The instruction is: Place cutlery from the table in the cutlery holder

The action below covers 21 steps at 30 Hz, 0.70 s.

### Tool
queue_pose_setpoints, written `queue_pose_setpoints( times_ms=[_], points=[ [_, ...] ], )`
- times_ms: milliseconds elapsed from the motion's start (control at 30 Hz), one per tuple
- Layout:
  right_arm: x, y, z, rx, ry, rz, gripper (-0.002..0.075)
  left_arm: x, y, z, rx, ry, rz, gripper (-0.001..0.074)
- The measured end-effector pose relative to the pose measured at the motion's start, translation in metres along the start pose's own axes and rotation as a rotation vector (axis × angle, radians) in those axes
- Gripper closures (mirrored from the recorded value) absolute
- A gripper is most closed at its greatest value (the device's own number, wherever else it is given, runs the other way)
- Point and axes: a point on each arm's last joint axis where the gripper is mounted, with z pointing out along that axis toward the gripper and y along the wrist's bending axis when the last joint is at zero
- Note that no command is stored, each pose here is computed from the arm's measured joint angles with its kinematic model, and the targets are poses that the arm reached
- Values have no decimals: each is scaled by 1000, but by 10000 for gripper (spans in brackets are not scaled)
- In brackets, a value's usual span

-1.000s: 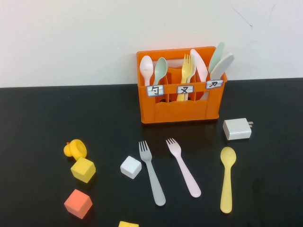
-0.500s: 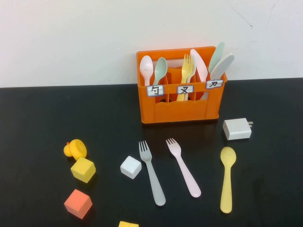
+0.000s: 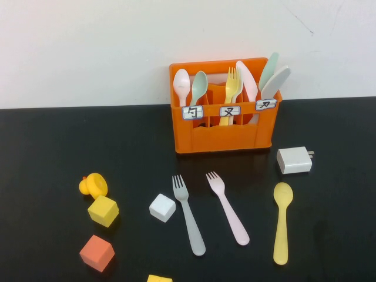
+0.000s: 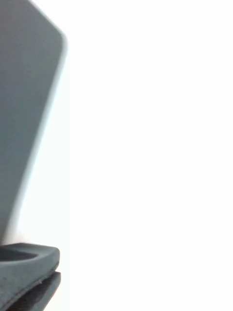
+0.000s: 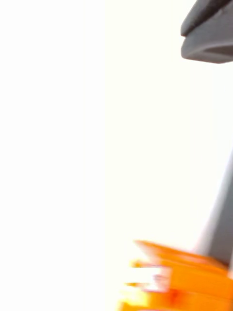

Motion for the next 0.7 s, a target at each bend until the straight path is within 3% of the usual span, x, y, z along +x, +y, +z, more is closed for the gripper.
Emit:
queue_pose_setpoints(
  times_ms=[267, 700],
  points=[
    [-26, -2, -4, 27, -292, -23, 728, -16, -5, -2, 57, -175, -3, 736],
    [-27, -4, -4, 43, -289, -27, 728, -23, -6, -3, 74, -254, -28, 736]
  ],
)
